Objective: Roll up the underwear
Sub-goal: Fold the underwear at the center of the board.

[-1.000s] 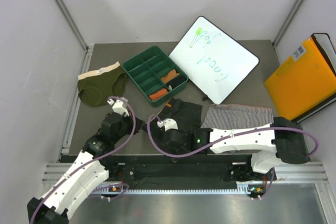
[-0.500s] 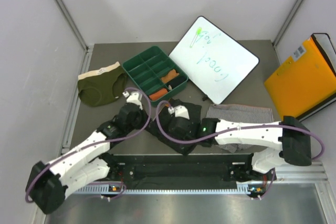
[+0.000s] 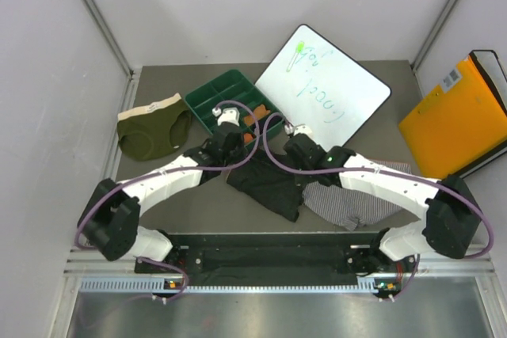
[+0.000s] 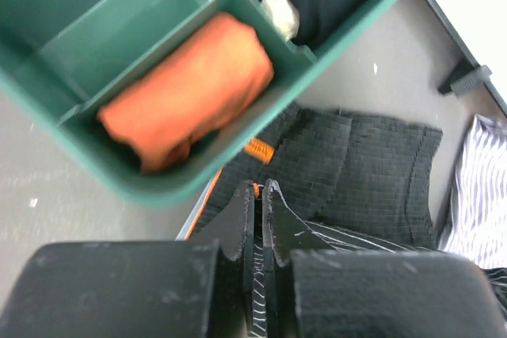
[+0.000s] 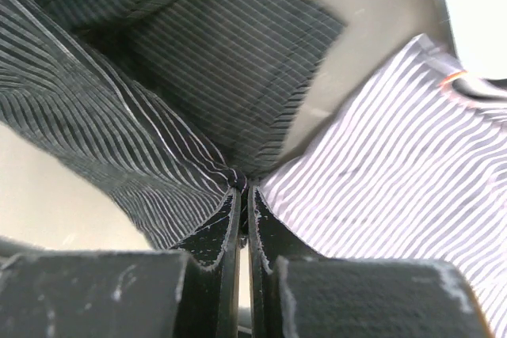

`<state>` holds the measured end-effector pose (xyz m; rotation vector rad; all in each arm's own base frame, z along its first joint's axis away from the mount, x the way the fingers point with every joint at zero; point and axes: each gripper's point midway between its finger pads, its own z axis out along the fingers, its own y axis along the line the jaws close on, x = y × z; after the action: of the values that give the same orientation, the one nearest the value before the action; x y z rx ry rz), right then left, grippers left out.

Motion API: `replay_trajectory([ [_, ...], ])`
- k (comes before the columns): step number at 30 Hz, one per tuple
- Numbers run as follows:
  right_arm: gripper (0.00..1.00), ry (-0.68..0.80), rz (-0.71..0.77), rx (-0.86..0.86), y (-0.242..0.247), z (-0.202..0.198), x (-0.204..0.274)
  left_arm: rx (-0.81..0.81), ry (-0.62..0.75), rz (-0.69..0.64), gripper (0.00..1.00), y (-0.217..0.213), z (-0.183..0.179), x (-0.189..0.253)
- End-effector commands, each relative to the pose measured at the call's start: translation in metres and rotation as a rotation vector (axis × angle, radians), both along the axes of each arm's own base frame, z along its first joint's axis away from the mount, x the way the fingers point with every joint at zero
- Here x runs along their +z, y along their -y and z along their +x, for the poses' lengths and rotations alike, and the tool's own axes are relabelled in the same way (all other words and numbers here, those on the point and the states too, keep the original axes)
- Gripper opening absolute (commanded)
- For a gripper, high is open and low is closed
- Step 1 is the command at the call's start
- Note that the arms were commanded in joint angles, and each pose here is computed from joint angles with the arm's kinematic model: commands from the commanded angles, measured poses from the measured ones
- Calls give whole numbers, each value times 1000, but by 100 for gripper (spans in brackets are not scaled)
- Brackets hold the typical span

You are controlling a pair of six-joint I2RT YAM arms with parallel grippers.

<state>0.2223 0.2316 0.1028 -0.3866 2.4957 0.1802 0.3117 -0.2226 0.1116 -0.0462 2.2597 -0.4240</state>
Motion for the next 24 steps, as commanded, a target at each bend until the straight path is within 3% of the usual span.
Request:
replay_trajectory([
  [1, 0, 40, -8, 6, 9, 32, 9, 14, 76, 2, 0, 16, 33, 18],
  [10, 0, 41, -56, -27, 25, 71, -7, 59, 71, 92, 0, 22, 65, 6],
  [24, 0, 56, -88, -27, 23, 109, -26, 124, 39, 195, 0, 14, 80, -18],
])
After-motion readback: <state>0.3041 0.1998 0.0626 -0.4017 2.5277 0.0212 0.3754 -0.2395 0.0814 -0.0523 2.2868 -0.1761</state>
